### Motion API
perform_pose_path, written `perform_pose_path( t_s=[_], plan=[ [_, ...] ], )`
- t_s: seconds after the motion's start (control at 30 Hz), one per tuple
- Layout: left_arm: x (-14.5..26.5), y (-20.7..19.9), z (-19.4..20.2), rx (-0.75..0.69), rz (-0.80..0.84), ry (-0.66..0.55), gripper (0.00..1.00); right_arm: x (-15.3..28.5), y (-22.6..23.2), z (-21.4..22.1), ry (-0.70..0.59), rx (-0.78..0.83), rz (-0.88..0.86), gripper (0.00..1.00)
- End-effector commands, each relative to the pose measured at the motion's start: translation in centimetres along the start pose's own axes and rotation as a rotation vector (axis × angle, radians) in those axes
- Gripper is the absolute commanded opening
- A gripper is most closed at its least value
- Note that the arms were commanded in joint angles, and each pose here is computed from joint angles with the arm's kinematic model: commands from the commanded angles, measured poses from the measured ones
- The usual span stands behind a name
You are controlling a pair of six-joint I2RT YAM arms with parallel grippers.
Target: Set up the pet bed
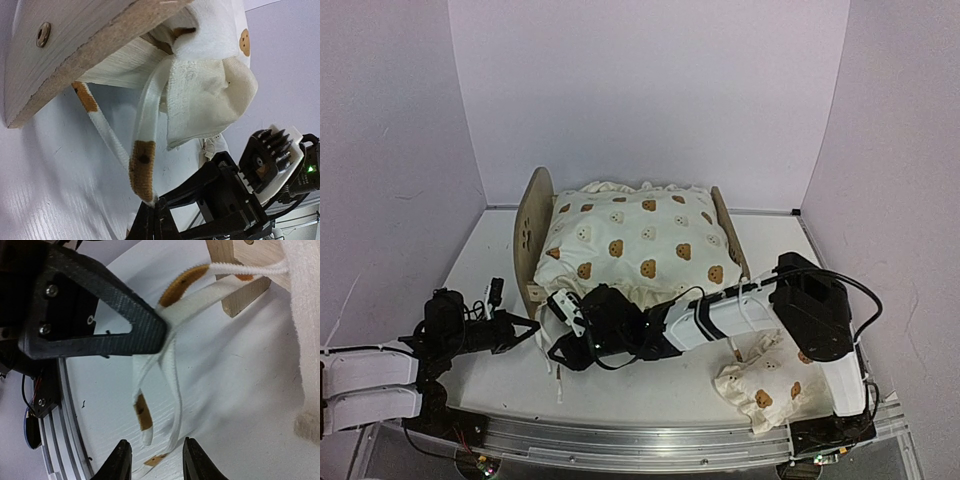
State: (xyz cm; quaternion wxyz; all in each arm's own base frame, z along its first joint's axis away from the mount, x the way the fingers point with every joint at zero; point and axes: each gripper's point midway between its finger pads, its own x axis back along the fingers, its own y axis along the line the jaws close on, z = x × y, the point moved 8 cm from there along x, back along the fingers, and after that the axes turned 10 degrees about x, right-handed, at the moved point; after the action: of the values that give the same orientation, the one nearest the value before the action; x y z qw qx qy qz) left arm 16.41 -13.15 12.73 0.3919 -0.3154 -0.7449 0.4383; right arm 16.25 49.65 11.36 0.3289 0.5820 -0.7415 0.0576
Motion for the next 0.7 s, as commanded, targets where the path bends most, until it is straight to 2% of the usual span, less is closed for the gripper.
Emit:
perform_pose_path(
  t_s=[0.0,0.07,0.17,0.2,0.27,0.3,0.43,0.57,0.67],
  plan=[
    [0.1,-2.2,-0.5,-0.044,0.091,0.024,0.00,-0.4,0.2,-2.6,-0.176,0.015,-0.029,0.36],
    [0.1,-2.1,-0.5,-0.040,0.089,0.025,0.00,-1.1,0.0,-2.4,-0.174,0.013,-0.029,0.36],
    [0.1,-2.1,-0.4,-0.040,0.089,0.028,0.00,-1.8,-0.7,-2.1,-0.175,-0.002,0.015,0.27],
    [0.1,-2.1,-0.4,-0.038,0.087,0.028,0.00,-1.8,-0.9,-2.1,-0.178,-0.002,0.029,0.22],
    [0.1,-1.8,-0.3,-0.028,0.078,0.026,0.00,-1.2,-1.0,-2.5,-0.195,0.000,0.056,0.03],
    [0.1,-1.6,-0.3,-0.017,0.069,0.025,0.00,-0.8,-1.1,-2.7,-0.208,-0.007,0.078,0.00],
    [-0.2,0.2,0.2,0.053,-0.023,0.038,0.00,1.0,-1.1,-4.0,-0.252,-0.039,0.128,0.00],
    [-0.2,1.1,0.4,0.080,-0.071,0.030,0.00,0.4,-1.4,-4.4,-0.220,-0.031,0.112,0.00],
    [0.0,0.8,0.1,0.070,-0.071,0.001,0.08,-0.1,-1.6,-4.4,-0.200,-0.030,0.102,0.00]
  ],
)
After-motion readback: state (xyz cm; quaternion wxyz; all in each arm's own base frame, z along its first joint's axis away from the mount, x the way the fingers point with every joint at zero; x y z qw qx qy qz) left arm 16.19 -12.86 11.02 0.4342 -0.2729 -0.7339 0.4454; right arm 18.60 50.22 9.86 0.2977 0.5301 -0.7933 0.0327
